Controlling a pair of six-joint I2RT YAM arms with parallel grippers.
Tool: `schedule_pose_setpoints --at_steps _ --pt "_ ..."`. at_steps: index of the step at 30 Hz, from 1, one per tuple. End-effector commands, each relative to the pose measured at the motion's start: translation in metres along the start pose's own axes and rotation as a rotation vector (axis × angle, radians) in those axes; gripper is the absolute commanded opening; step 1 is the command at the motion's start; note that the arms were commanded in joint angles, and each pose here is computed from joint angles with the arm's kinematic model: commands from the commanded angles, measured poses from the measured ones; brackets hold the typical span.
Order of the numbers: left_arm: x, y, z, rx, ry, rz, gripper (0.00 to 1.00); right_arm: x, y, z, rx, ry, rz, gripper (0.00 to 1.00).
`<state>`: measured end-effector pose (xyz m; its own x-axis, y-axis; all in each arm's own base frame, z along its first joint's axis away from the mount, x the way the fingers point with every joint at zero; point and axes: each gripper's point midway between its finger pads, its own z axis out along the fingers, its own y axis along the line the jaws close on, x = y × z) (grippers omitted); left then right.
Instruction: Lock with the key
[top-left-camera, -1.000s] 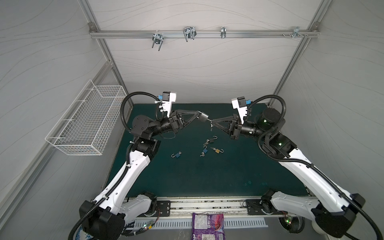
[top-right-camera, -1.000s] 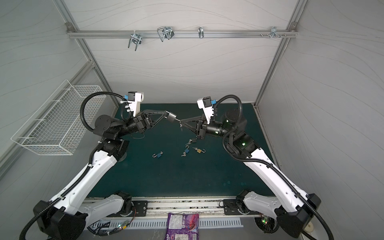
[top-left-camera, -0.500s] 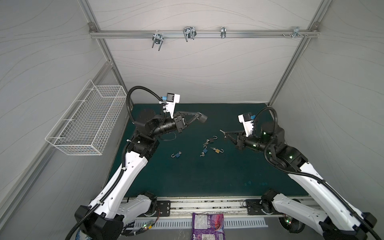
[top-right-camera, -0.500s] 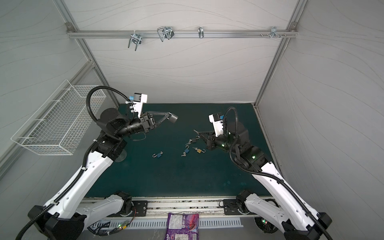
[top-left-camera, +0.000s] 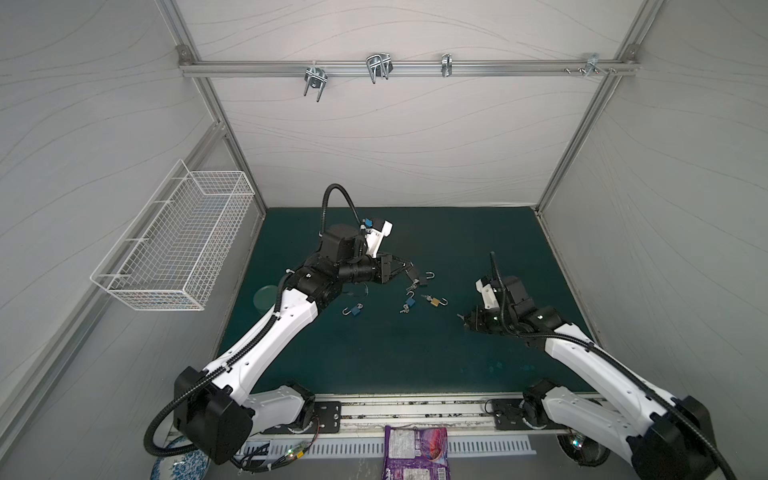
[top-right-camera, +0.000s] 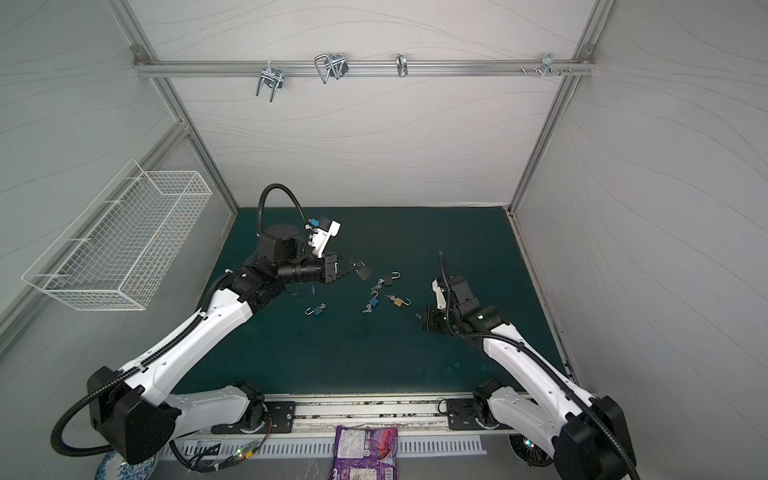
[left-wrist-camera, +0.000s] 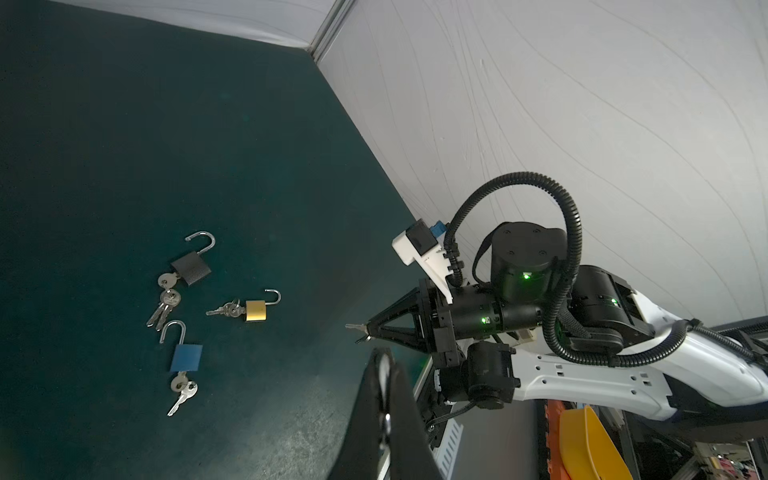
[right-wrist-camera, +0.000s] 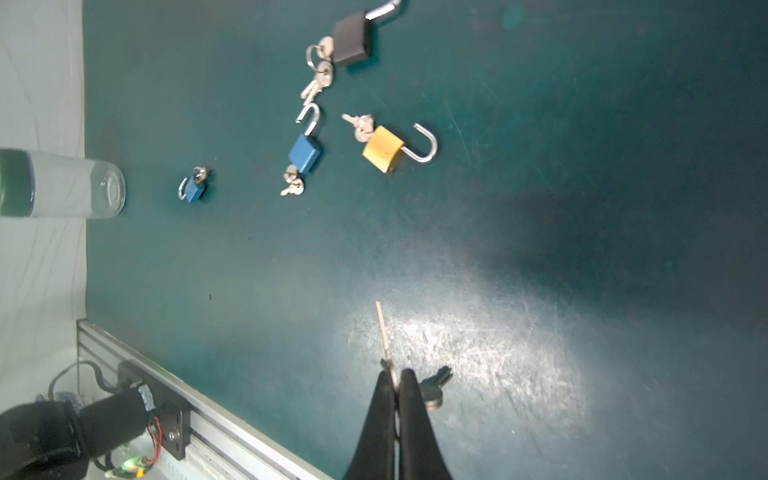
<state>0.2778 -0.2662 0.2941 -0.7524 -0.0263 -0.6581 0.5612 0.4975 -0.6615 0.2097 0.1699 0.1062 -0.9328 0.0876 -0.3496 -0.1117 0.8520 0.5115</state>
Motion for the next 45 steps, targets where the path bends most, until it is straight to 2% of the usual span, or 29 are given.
schedule_pose_setpoints --at_steps 1,6,20,25,28,31,33,35,38,42,45 --pt "-0.011 -0.007 0.0 0.004 -0.03 0.047 0.0 -0.011 0.019 0.008 -0.123 0.018 0.038 0.0" --pt "-0.009 -0.001 0.004 -0.02 -0.01 0.037 0.0 -0.011 0.013 0.028 -0.123 0.083 0.06 0.0" --pt "0.003 0.018 0.013 -0.076 0.03 -0.023 0.0 -0.051 -0.047 0.058 0.049 0.031 0.139 0.0" --pt "0.002 0.02 0.014 -0.076 0.024 -0.046 0.0 -0.068 -0.063 0.061 0.14 0.002 0.105 0.06" --pt "0.003 0.02 0.016 -0.072 0.031 -0.06 0.0 -0.074 -0.066 0.063 0.155 -0.005 0.083 0.24" --pt "-0.002 0.024 0.013 -0.066 0.013 -0.096 0.0 -0.083 -0.064 0.051 0.177 -0.049 0.044 0.47" --pt "-0.013 0.031 0.004 -0.036 -0.024 -0.146 0.0 -0.088 -0.06 0.038 0.197 -0.082 0.001 0.53" --pt "-0.027 0.035 -0.007 0.016 -0.063 -0.183 0.0 -0.096 -0.048 0.016 0.226 -0.153 -0.098 0.55" --pt "-0.035 0.036 -0.015 -0.001 -0.066 -0.137 0.0 -0.107 -0.009 -0.02 0.211 -0.299 -0.297 0.56" --pt "-0.038 0.025 -0.014 0.05 -0.051 -0.106 0.0 -0.105 0.07 -0.062 0.064 -0.501 -0.626 0.6" --pt "-0.038 0.011 -0.008 0.122 -0.042 -0.097 0.0 -0.087 0.12 -0.086 -0.107 -0.543 -0.817 0.64"
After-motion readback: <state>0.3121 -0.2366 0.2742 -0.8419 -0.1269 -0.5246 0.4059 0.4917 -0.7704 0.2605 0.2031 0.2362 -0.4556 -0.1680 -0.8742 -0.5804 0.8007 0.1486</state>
